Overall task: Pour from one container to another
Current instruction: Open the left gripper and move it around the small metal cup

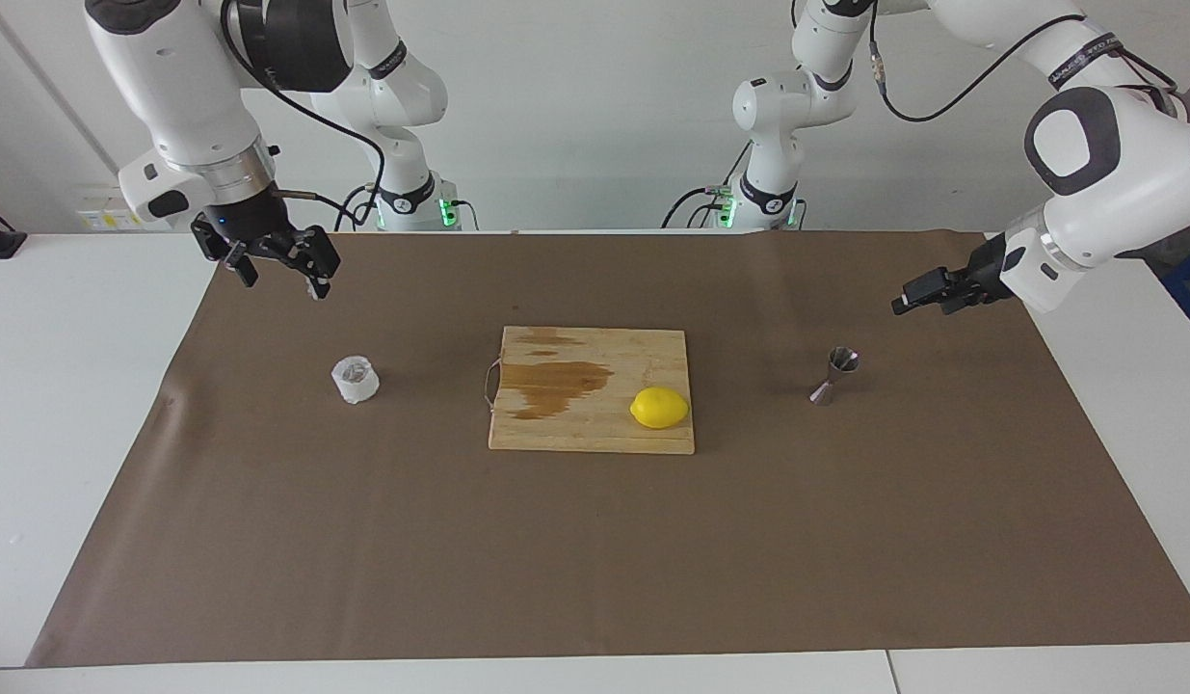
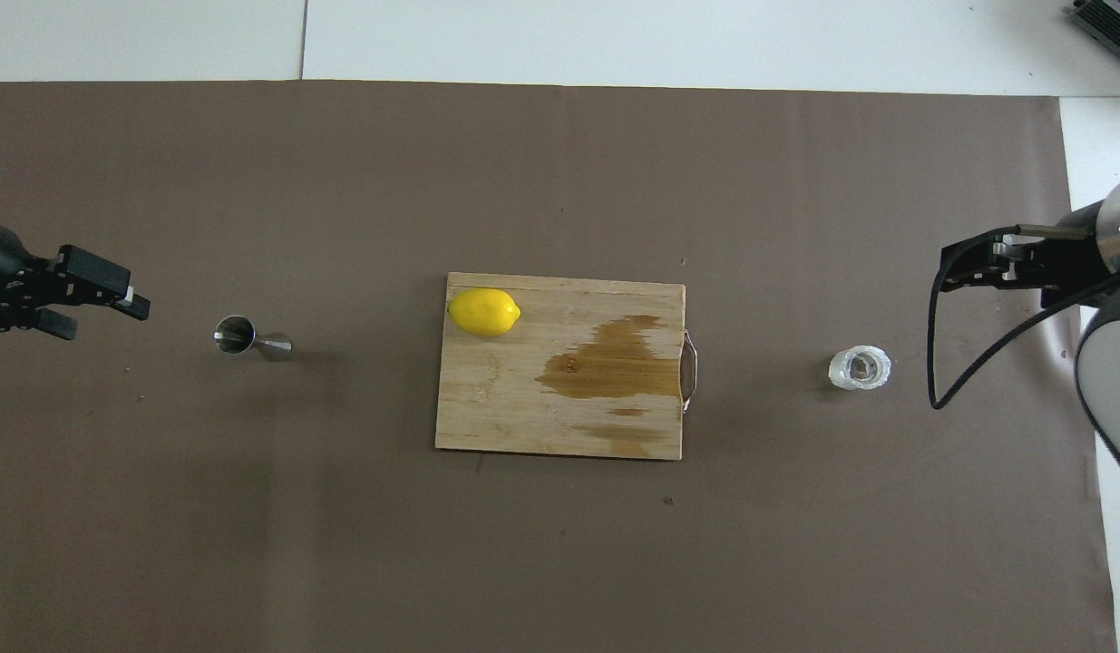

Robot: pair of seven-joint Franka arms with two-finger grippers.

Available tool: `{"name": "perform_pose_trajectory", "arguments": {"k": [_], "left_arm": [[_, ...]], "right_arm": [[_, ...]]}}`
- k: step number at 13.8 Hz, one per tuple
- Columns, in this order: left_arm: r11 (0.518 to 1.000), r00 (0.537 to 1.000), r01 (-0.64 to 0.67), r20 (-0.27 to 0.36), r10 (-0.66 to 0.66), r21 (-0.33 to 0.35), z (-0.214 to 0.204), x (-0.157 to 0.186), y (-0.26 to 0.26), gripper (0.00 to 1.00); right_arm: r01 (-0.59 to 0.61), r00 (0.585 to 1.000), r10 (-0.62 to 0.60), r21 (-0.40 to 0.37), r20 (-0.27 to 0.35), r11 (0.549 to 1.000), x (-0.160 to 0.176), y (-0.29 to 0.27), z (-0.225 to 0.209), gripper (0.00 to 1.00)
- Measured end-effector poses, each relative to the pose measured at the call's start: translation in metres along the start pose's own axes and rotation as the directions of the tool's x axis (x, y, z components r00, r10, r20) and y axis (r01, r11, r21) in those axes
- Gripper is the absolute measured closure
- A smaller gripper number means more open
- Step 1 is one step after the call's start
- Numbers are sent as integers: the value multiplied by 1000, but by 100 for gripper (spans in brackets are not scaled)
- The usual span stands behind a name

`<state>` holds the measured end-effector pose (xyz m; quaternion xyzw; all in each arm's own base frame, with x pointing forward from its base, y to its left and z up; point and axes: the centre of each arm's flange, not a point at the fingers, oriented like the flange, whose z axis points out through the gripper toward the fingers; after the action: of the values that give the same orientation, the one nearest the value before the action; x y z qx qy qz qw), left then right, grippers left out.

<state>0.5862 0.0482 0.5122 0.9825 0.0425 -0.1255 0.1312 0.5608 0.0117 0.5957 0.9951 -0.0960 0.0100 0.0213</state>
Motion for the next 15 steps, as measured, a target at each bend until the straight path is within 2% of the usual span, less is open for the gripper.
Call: {"name": "perform_pose_trajectory", "arguments": {"k": [4,9,15], "left_arm": [[999,999,32,-6,-32,-3,-1,0,-17,0],[998,998,62,24,-62,-8,12,0,-30,0],[967,975,210,101,-196,-145,46,15,-59,0]], "right_arm": [[0,1000,0,0,0,1000,0,0,0,0],[0,1000,0,0,0,1000,0,0,0,0],[0,1000,0,0,0,1000,0,0,0,0]]}}
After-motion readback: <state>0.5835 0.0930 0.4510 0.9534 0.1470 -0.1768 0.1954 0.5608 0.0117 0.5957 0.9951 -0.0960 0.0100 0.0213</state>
